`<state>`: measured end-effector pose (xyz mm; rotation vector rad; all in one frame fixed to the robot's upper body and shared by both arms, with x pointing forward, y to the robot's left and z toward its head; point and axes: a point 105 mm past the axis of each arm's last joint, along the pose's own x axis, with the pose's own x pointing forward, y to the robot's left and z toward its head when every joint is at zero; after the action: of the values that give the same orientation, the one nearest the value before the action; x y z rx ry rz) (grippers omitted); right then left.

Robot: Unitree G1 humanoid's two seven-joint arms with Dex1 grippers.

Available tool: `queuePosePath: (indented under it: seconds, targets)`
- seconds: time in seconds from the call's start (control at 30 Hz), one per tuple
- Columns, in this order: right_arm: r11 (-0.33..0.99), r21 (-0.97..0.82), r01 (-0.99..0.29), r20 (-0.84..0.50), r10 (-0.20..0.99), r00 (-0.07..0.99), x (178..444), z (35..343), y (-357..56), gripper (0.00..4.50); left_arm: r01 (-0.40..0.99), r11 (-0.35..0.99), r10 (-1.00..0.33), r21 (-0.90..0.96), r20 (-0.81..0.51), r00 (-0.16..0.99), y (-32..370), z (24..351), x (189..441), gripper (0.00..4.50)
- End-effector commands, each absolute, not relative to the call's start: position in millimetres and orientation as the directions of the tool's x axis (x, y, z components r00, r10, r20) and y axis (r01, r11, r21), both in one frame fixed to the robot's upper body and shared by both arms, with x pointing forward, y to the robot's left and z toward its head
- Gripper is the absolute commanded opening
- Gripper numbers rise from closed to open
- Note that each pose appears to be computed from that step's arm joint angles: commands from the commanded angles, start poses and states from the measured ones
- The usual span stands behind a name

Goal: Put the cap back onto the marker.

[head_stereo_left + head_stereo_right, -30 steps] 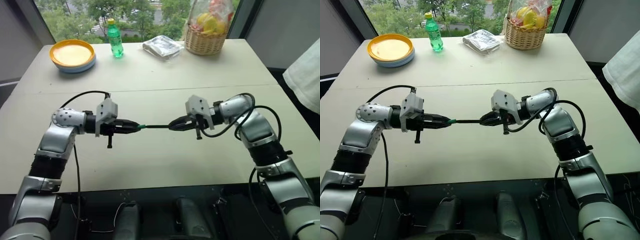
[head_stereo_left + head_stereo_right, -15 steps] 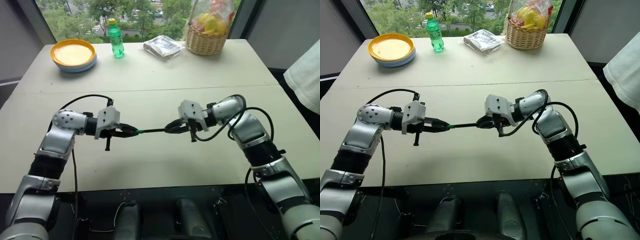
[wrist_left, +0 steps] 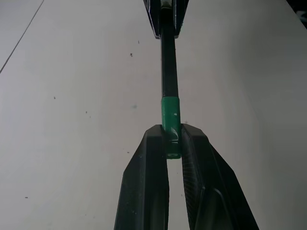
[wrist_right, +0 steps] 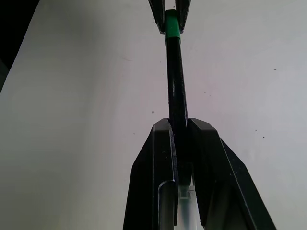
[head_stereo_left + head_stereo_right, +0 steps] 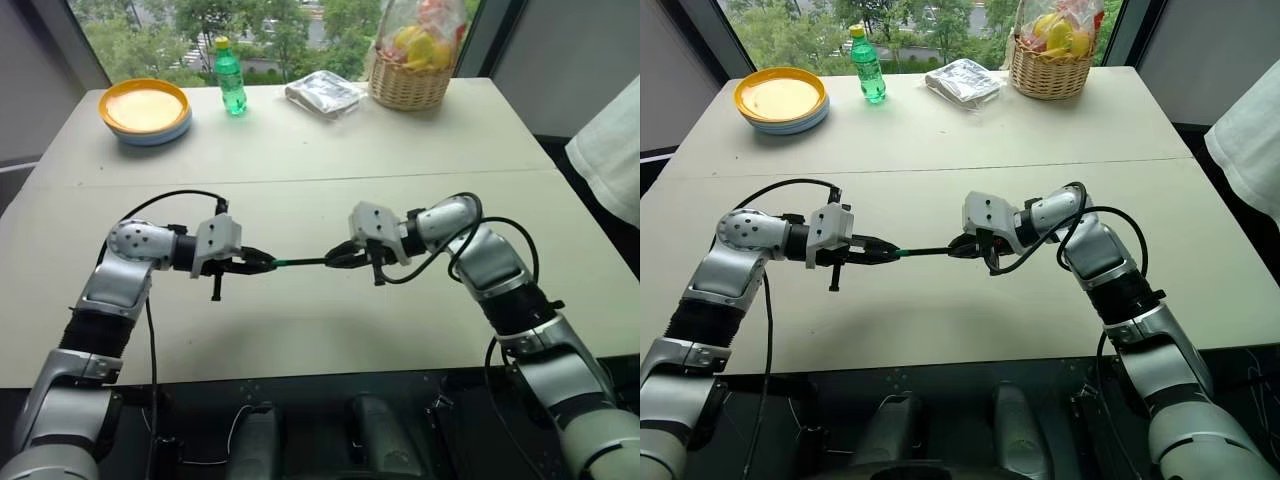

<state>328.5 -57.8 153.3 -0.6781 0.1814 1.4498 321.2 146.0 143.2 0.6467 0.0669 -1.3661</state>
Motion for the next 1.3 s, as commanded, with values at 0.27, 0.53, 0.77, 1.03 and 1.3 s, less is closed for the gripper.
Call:
queuePosePath:
  seconds: [0.27,0.53,0.77,1.03,1.3]
  targets:
    - [-0.149,-0.381,-0.912,-0.478,0.877,0.057,312,169,-29,0.05,0.879,0.044,-0.896,0.475,-0.37,0.244,137,160,326,0.0]
    - [-0.209,-0.437,-0.875,-0.453,0.892,0.013,301,176,-13,0.05,0.879,0.077,-0.929,0.471,-0.285,0.235,127,174,327,0.0]
    - [-0.24,-0.444,-0.863,-0.426,0.904,-0.032,293,183,-4,0.05,0.879,0.104,-0.949,0.465,-0.218,0.228,119,188,328,0.0]
    - [-0.234,-0.451,-0.862,-0.448,0.894,-0.008,300,180,-11,0.05,0.895,0.099,-0.933,0.435,-0.272,0.235,123,177,327,0.0]
    - [-0.169,-0.473,-0.864,-0.475,0.876,0.089,323,181,-35,0.0,0.909,0.172,-0.918,0.38,-0.274,0.288,134,172,327,1.28]
